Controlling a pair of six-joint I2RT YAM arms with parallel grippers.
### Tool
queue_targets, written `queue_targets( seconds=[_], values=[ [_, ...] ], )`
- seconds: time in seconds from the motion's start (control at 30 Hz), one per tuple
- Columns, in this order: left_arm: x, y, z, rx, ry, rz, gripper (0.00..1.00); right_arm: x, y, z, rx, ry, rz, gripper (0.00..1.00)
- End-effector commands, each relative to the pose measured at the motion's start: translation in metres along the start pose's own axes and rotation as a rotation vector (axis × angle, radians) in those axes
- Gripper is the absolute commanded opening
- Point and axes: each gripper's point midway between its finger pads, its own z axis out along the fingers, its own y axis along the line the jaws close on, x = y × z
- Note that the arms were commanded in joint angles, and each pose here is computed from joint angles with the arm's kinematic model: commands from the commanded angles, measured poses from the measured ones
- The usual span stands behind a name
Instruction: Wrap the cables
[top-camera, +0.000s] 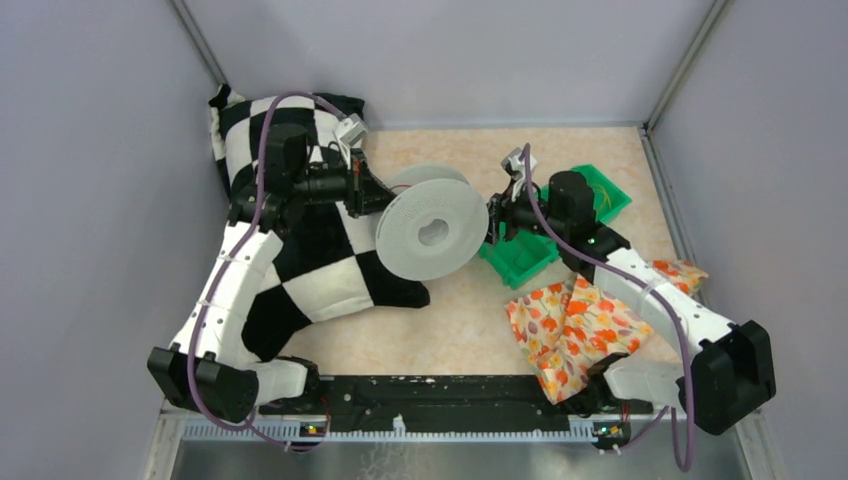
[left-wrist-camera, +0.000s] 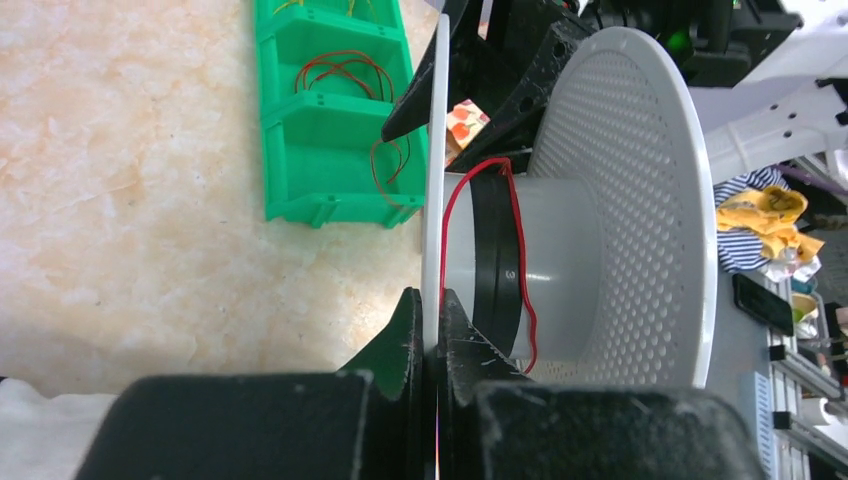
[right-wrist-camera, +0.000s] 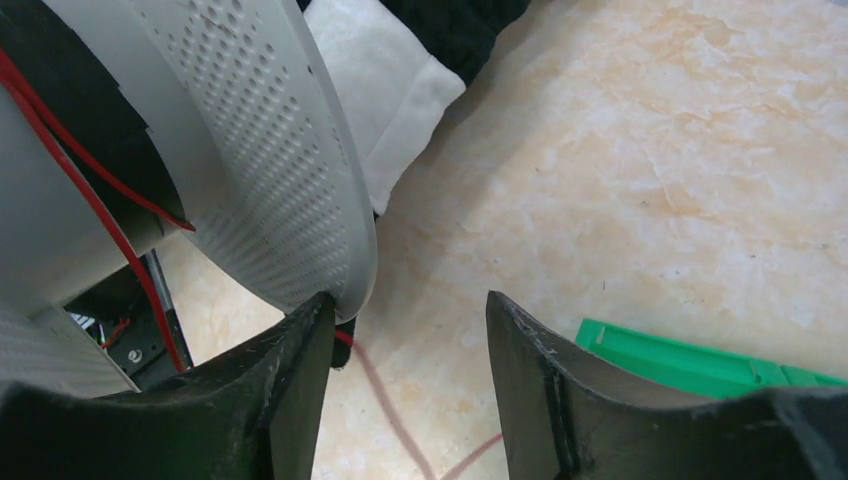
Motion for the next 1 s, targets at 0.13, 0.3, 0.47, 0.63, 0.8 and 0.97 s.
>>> queue_targets(
  seconds=[0.13,0.3,0.47,0.63,0.8,0.97],
  values=[
    [-0.086,-0.007,-0.028,-0.112,-0.258,0.077,0.0,0.0,-0.001,-0.009,0.038,-0.049,-0.063,0.63],
    [-0.114,-0.004,-0.047,-0.217,-0.364,0.06,0.0,0.008,-0.007,-0.012,0.074,-0.044,-0.056,0.64],
    [-0.141,0.014,-0.072,-0.407,-0.449,-0.004,0.0,0.01,-0.027,-0.029,0.223,-0.059,-0.108,0.64],
    [-0.161,0.01,-0.09,-0.48,-0.51,0.008,0.0,0.017,-0.037,-0.05,0.308,-0.038,-0.175,0.7],
    [-0.176,-0.003,-0.099,-0.486,-0.541,0.045,0.0,0.026,-0.057,-0.058,0.402,0.013,-0.19,0.72],
    [-0.181,-0.008,-0.103,-0.486,-0.562,0.054,0.0,0.024,-0.078,-0.054,0.475,-0.004,-0.139,0.74]
  ],
)
